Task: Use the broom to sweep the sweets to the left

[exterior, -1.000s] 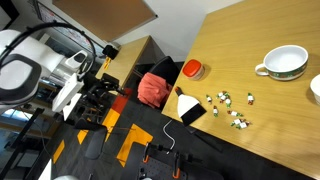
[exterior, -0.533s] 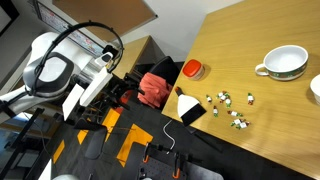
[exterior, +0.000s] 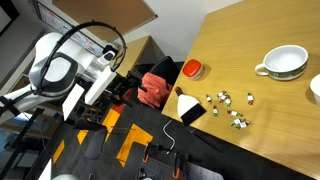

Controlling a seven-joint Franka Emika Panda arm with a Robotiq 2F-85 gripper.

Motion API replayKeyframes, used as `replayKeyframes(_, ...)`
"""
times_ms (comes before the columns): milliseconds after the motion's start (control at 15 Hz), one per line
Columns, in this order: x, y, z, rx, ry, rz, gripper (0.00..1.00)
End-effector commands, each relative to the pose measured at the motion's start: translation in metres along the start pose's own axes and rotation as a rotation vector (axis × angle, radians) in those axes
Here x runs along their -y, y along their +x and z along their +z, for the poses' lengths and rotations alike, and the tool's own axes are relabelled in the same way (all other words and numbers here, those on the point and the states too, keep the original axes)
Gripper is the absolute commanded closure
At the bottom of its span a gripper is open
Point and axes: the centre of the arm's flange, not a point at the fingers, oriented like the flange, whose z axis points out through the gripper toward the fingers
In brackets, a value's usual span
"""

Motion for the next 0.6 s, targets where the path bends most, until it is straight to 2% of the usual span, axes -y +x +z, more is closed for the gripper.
replayKeyframes(0,-0.018,0.032,0.028,-0.06,-0.051,-0.015,0.0)
replayKeyframes(200,-0.028,0.056,0.059,-0.075,-0.045,-0.035,0.0)
replayKeyframes(533,-0.035,0.084,0.109,-0.075,0.034,-0.043,0.0)
